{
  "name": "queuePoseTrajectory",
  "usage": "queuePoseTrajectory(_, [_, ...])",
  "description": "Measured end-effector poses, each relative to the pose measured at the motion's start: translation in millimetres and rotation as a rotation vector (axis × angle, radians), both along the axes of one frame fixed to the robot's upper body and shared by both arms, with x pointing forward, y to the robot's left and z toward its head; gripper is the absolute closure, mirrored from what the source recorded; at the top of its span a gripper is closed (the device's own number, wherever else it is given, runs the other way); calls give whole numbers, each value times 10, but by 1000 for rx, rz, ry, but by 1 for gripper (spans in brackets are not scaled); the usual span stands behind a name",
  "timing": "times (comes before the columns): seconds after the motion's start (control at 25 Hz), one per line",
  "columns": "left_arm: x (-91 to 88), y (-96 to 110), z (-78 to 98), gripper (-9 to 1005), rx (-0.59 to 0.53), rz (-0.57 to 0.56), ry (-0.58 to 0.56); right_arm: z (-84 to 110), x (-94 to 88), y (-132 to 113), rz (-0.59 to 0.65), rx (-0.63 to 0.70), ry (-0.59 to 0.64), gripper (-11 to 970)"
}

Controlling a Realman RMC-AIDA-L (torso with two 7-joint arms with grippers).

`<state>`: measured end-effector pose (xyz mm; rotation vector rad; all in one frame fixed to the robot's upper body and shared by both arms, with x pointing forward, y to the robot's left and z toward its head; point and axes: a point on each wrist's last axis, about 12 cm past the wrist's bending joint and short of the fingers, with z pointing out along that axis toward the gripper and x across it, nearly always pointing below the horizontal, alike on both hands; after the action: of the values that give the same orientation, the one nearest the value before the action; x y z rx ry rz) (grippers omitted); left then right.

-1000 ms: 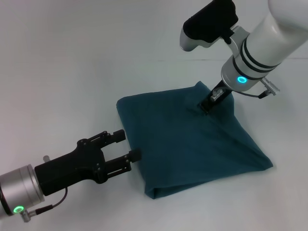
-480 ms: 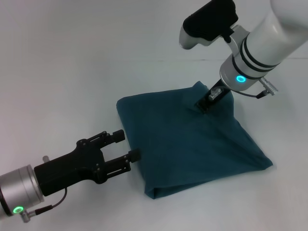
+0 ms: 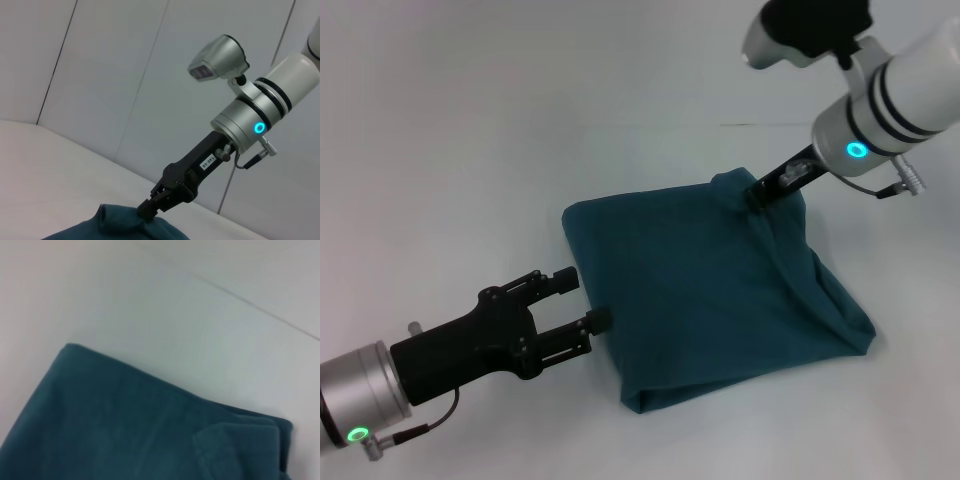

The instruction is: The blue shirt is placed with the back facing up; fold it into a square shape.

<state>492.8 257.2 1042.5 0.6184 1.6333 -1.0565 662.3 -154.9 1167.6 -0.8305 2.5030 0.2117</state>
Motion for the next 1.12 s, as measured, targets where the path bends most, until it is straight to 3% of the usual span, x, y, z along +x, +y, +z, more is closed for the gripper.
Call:
queuePoseTrajectory(0.68, [15,-13,13,231,-10,-5,11,-67,-1,-658,-160,129,-48,882])
queuePoseTrajectory(1.12, [15,-14,12,231,-11,-5,12,-110,33,-729,-199,132,-89,855])
